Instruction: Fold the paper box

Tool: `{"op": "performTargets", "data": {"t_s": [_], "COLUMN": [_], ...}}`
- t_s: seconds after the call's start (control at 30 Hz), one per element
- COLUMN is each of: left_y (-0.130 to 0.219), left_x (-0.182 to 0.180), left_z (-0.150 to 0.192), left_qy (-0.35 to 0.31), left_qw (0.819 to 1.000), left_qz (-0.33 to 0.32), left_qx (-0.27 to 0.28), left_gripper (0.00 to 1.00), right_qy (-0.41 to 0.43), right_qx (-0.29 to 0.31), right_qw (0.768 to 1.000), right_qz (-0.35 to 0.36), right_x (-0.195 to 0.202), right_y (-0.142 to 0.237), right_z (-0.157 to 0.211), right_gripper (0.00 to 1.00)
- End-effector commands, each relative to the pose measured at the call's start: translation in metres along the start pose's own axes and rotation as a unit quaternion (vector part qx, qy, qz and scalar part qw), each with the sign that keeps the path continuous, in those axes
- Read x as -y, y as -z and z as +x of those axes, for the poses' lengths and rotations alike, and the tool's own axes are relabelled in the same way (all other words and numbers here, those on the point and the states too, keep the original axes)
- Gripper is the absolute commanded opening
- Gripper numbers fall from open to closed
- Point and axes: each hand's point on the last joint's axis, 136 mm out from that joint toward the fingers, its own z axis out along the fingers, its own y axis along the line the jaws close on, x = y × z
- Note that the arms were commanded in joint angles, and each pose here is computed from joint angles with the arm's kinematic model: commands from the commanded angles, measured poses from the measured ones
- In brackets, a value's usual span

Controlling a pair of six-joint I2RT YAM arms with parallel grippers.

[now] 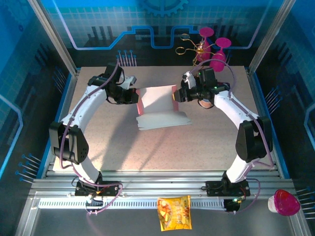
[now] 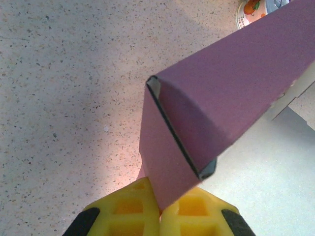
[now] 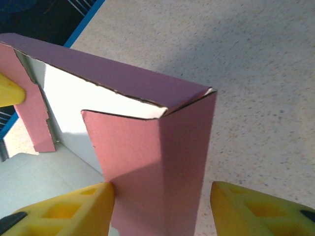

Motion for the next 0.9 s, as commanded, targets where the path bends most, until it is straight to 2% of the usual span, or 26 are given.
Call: {"op": "performTargets", "data": {"t_s": [0.0, 0.37, 0.47, 0.57, 0.7, 0.8, 0.87], "left_y": [0.018, 0.018, 0.018, 0.018, 0.016, 0.016, 0.015], "left_x": [0.031, 0.033, 0.033, 0.034, 0.033, 0.031, 0.030], "left_z": [-0.009, -0.010, -0.011, -0.011, -0.011, -0.012, -0.012], "left_qy": [-0.036, -0.039, -0.038, -0.038, -0.036, -0.034, -0.033], "left_qw": [0.997, 0.997, 0.997, 0.997, 0.997, 0.997, 0.997], "left_qz": [0.055, 0.061, 0.061, 0.063, 0.061, 0.057, 0.055], "left_qx": [0.032, 0.033, 0.035, 0.037, 0.035, 0.035, 0.035], "left_gripper": [0.00, 0.00, 0.00, 0.00, 0.00, 0.00, 0.00], "right_qy": [-0.001, -0.008, -0.002, 0.005, 0.013, 0.024, 0.029], "right_qx": [-0.009, -0.015, -0.016, -0.017, -0.017, -0.025, -0.025], "right_qw": [0.997, 0.999, 0.999, 1.000, 0.999, 0.993, 0.988], "right_qz": [-0.070, -0.050, -0.038, -0.012, 0.035, 0.109, 0.150], "right_x": [-0.029, -0.021, -0.022, -0.021, -0.018, -0.009, -0.005], "right_y": [-0.010, -0.015, -0.018, -0.021, -0.025, -0.026, -0.024], "right_z": [0.000, 0.003, 0.002, 0.002, 0.003, 0.006, 0.005], "right_gripper": [0.56, 0.36, 0.35, 0.31, 0.18, 0.03, 0.00]}}
